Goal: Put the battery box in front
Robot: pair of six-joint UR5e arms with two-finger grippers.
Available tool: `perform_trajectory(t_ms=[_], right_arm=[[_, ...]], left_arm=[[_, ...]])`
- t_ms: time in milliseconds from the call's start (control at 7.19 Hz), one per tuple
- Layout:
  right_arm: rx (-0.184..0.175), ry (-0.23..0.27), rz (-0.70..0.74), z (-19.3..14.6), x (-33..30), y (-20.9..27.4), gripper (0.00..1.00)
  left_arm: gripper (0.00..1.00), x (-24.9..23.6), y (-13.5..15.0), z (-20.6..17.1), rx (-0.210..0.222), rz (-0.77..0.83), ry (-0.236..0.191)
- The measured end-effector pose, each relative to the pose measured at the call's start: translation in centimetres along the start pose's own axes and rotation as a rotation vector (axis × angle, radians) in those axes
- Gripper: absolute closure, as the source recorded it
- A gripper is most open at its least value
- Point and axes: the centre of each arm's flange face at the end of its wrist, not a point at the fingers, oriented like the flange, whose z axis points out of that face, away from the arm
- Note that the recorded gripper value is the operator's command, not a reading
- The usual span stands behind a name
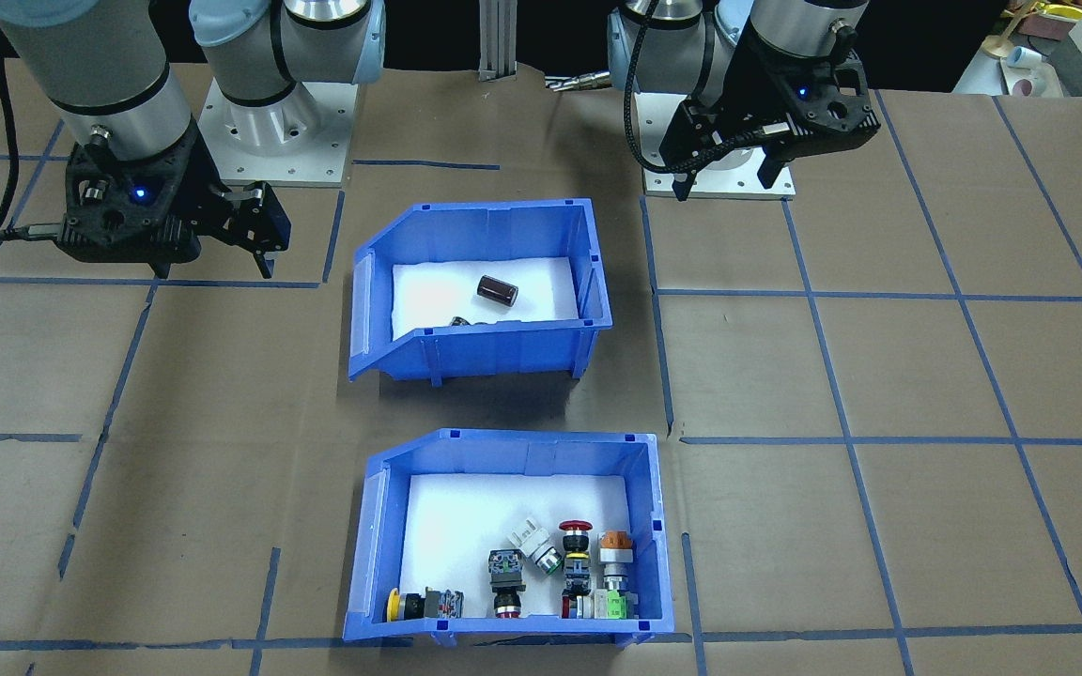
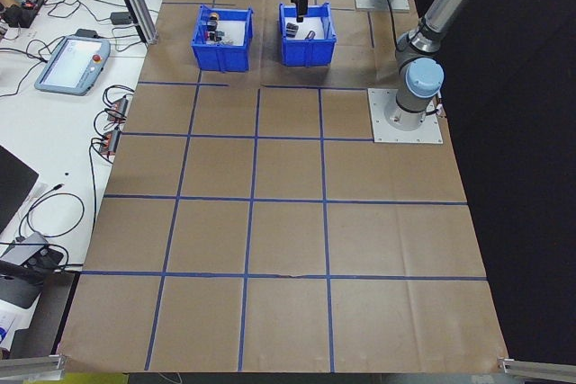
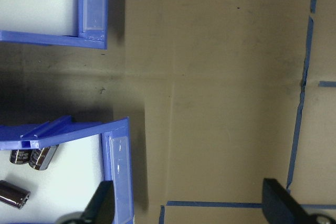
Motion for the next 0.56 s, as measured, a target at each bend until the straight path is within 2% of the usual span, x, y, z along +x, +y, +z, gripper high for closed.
perform_trajectory(t_ms=[278,417,557], right_arm=[[-0.006,-0.003,-0.172,0.4,-0.2,-2.1,0.00],[-0.010,-0.004,-0.254,0.6,-0.3,-2.7,0.00],[-0.016,-0.006,-0.355,1.1,-0.4,-3.3,0.00]], left_arm=[[0.01,0.3,1.8,1.9,-0.055,-0.282,0.033],[0.01,0.9,3.7,3.2,-0.096,-0.450,0.053],[0.01,2.2,5.7,4.6,-0.119,-0.619,0.059]])
